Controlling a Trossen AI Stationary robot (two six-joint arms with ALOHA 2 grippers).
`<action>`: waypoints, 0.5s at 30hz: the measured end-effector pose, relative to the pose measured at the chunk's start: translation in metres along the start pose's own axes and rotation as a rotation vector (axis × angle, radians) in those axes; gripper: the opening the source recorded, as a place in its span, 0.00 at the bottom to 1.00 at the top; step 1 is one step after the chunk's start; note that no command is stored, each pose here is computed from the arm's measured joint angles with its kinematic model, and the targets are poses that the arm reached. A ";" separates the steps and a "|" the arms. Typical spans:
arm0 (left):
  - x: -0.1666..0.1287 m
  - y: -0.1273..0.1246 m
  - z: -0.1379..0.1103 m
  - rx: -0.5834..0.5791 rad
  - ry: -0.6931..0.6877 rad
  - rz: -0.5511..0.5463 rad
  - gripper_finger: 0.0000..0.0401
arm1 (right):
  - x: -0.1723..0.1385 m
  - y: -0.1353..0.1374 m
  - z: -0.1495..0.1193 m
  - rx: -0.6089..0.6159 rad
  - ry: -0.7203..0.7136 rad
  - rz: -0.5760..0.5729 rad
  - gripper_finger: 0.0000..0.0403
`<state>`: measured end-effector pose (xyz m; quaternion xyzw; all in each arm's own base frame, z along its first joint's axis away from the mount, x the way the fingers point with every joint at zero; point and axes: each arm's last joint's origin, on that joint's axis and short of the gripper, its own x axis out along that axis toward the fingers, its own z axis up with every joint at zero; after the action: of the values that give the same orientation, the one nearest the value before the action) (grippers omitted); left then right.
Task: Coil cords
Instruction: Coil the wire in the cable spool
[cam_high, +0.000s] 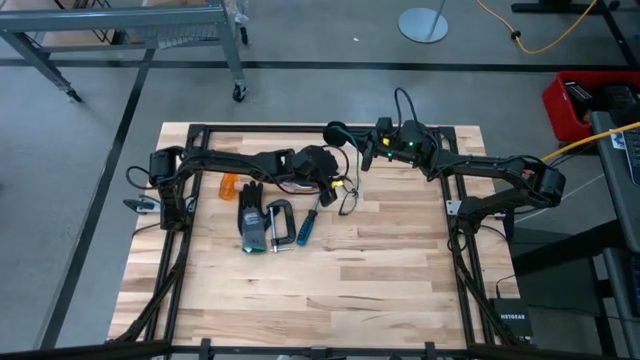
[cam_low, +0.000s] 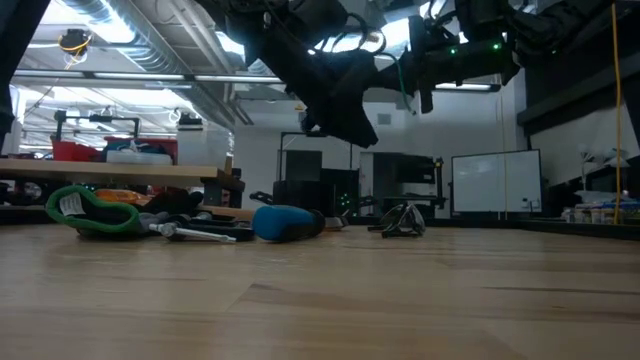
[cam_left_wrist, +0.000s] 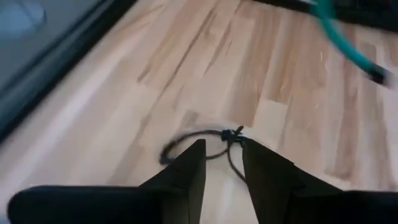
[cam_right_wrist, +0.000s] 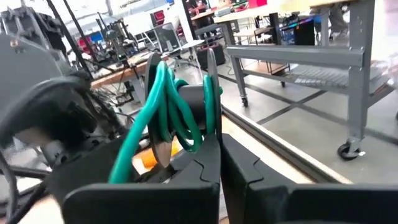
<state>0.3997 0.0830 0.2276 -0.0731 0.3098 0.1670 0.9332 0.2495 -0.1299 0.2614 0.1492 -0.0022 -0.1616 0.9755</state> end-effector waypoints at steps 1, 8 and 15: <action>0.000 0.000 0.000 -0.046 0.004 0.000 0.25 | 0.000 0.000 0.000 -0.020 0.001 -0.001 0.00; -0.001 -0.006 0.002 -0.127 -0.028 -0.017 0.25 | 0.000 0.000 0.000 -0.095 0.004 -0.010 0.00; -0.002 -0.012 0.010 -0.162 -0.117 -0.046 0.25 | 0.000 -0.001 -0.002 -0.198 0.024 -0.015 0.00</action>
<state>0.4083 0.0737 0.2375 -0.1454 0.2384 0.1738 0.9444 0.2494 -0.1301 0.2588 0.0539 0.0267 -0.1666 0.9842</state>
